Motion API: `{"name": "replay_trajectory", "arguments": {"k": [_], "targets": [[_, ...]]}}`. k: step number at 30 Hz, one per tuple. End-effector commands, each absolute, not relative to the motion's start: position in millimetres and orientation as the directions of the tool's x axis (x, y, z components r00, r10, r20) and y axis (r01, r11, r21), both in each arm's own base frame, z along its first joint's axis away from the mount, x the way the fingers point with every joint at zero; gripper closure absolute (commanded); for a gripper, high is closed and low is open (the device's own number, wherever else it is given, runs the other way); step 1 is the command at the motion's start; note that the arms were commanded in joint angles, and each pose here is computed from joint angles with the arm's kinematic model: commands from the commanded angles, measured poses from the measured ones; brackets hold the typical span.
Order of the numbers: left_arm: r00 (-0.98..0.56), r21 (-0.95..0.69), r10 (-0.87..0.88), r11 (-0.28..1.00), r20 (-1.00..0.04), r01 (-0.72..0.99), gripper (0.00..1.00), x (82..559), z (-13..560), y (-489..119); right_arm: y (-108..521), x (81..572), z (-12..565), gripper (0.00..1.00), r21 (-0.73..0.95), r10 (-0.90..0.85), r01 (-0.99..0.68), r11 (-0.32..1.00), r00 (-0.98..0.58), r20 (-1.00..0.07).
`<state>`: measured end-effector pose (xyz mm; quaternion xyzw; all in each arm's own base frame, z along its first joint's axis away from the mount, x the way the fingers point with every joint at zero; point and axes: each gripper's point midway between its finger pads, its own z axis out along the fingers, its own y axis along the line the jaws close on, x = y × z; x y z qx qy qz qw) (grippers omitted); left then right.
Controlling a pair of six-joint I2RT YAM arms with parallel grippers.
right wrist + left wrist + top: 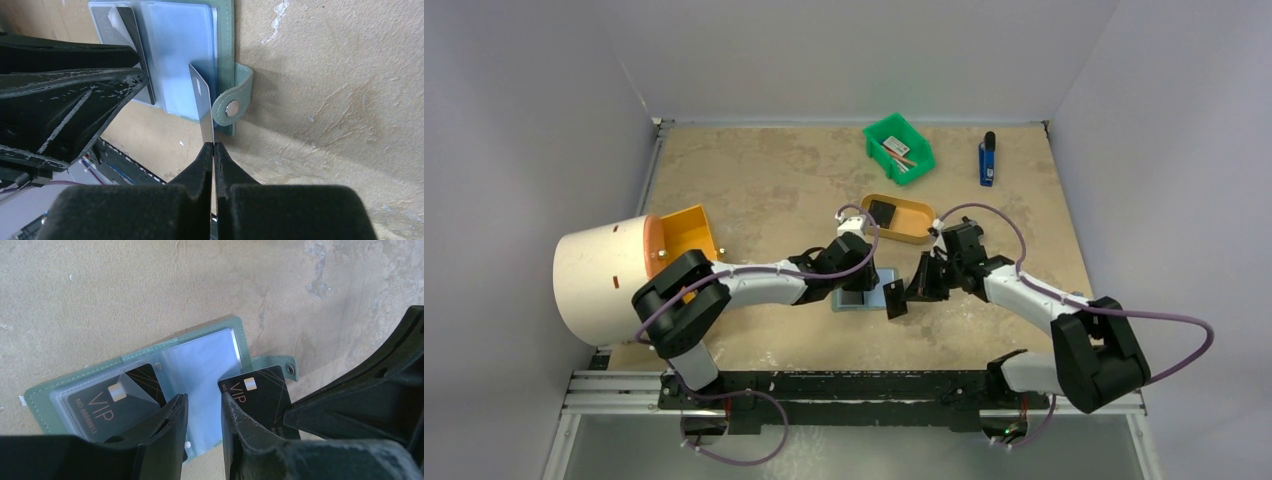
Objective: Put the credit cards into the card holder
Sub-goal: Turn over the card slot in the card holder.
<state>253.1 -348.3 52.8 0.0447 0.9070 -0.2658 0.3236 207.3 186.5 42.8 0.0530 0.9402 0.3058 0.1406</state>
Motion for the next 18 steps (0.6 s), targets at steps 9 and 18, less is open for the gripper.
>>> {"name": "replay_trajectory", "arguments": {"k": [9,18], "targets": [[-0.802,-0.355,-0.026,0.905,-0.596,0.235,0.76,262,34,-350,181,208,53,1.00,0.569,0.190,0.008,0.822,-0.947,-0.261],[-0.789,-0.304,-0.025,0.930,-0.614,0.208,0.81,266,34,-337,166,201,86,1.00,0.533,0.220,0.017,0.846,-0.922,-0.318]]}}
